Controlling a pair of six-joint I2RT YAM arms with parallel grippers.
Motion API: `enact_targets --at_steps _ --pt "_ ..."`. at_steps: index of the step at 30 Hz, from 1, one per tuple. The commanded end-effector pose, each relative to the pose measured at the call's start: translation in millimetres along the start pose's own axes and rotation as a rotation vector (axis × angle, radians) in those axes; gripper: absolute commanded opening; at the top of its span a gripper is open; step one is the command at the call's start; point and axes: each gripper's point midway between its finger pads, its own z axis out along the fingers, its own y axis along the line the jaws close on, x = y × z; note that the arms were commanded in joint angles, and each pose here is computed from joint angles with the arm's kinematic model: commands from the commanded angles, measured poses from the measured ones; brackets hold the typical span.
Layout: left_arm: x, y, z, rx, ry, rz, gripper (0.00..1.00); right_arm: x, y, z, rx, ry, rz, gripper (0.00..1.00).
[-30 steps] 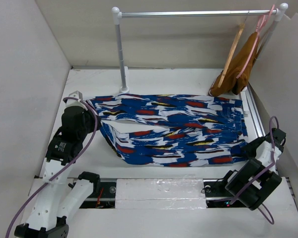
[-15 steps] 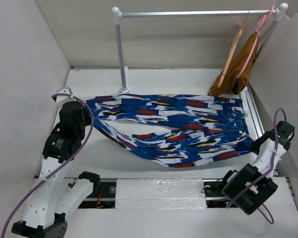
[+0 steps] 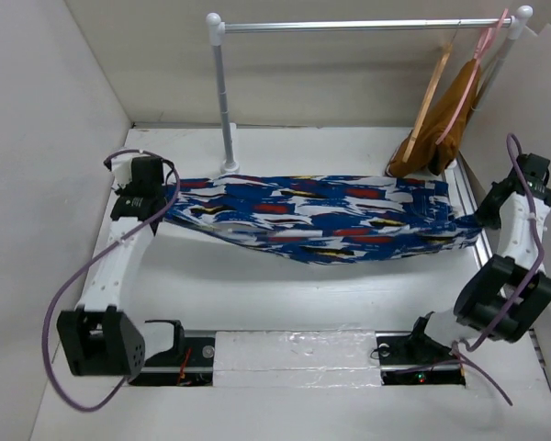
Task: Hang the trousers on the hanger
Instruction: Fold the trousers at the center of the board.
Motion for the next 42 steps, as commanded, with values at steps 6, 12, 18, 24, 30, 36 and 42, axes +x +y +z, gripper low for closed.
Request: enact_targets --at_steps 6,12,18,24,30,36,42 --pt "-8.2 15.0 62.7 -0.189 0.064 -0.076 0.0 -95.1 75.0 30.4 -0.116 -0.144 -0.08 0.0" --pt "3.1 22.9 84.9 -0.318 0.119 0.001 0.0 -122.7 117.3 50.3 -0.227 -0.198 -0.084 0.0" --pt "-19.5 2.5 117.2 -0.35 0.094 0.044 0.0 -128.3 125.8 77.6 -0.235 -0.178 -0.079 0.0" --pt "-33.8 -26.4 160.1 -0.359 0.086 0.071 0.0 -140.5 134.0 102.4 -0.239 -0.186 -0.069 0.0" --pt "-33.2 -48.4 199.4 -0.368 0.086 0.069 0.0 -161.7 157.6 107.4 -0.27 -0.26 -0.07 0.0" --pt "-28.8 -55.9 211.3 -0.366 0.122 0.104 0.84 -149.2 171.7 110.4 -0.333 -0.212 -0.103 0.76" --pt "-77.8 -52.6 164.1 -0.284 0.04 0.004 0.87 -135.5 157.5 78.0 -0.406 -0.255 -0.093 0.78"
